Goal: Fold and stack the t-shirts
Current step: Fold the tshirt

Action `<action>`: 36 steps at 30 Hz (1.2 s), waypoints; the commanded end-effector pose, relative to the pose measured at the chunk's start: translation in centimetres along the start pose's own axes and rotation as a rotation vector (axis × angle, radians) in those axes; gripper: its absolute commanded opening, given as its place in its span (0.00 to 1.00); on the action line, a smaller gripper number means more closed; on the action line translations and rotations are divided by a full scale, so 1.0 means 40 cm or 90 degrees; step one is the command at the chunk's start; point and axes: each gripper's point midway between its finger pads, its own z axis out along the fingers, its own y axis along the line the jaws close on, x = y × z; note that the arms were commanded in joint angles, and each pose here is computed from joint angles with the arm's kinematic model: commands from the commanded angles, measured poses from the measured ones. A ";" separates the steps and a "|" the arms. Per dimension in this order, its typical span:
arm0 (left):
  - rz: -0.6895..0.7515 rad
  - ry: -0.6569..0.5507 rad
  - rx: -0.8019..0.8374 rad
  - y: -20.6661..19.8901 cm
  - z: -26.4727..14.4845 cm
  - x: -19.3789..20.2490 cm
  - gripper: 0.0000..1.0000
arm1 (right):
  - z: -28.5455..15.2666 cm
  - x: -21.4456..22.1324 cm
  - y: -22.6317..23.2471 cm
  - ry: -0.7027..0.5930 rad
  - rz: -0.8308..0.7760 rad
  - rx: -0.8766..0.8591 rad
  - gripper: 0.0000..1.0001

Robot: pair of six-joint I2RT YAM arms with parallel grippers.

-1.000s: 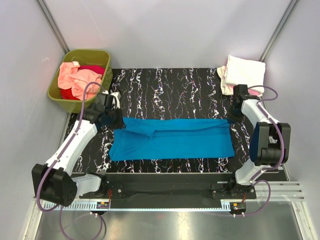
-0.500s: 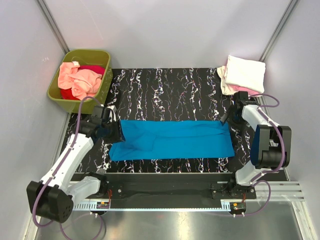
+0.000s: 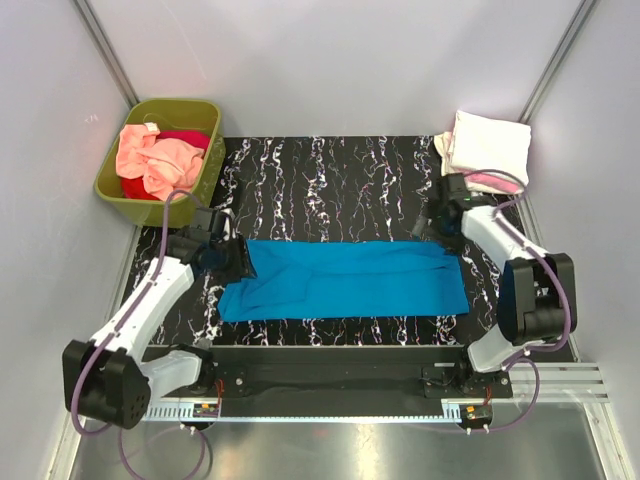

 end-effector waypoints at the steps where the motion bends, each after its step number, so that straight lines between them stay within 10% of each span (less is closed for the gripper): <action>1: -0.018 -0.026 0.018 -0.018 0.050 -0.043 0.49 | 0.012 0.032 0.088 0.018 -0.064 -0.051 0.86; 9: -0.051 0.026 0.004 -0.004 0.205 -0.038 0.43 | 0.110 0.144 0.055 0.118 -0.088 -0.030 0.78; 16: -0.055 0.046 -0.022 -0.014 0.315 -0.115 0.40 | 0.059 0.258 0.055 0.193 -0.078 -0.069 0.50; 23: -0.048 0.092 -0.080 -0.079 0.509 -0.352 0.38 | -0.162 0.560 0.164 0.350 -0.147 -0.209 0.58; 24: -0.042 0.017 -0.026 -0.178 0.486 -0.514 0.38 | -0.212 0.602 0.193 0.367 -0.178 -0.241 0.59; 26: -0.045 0.068 0.059 -0.266 0.577 -0.534 0.37 | -0.390 0.696 0.290 0.400 -0.294 -0.376 0.64; 27: -0.015 -0.019 0.173 -0.406 0.503 -0.668 0.39 | -0.475 0.684 0.341 0.388 -0.326 -0.441 0.66; 29: 0.037 -0.064 0.375 -0.609 0.412 -0.723 0.79 | -0.534 0.637 0.360 0.319 -0.363 -0.472 0.76; 31: 0.065 -0.139 0.460 -0.687 0.325 -0.774 0.99 | -0.539 0.524 0.374 0.180 -0.378 -0.431 0.91; 36: 0.109 -0.251 0.454 -0.679 0.026 -0.793 0.99 | -0.449 0.374 0.420 0.107 -0.357 -0.346 0.95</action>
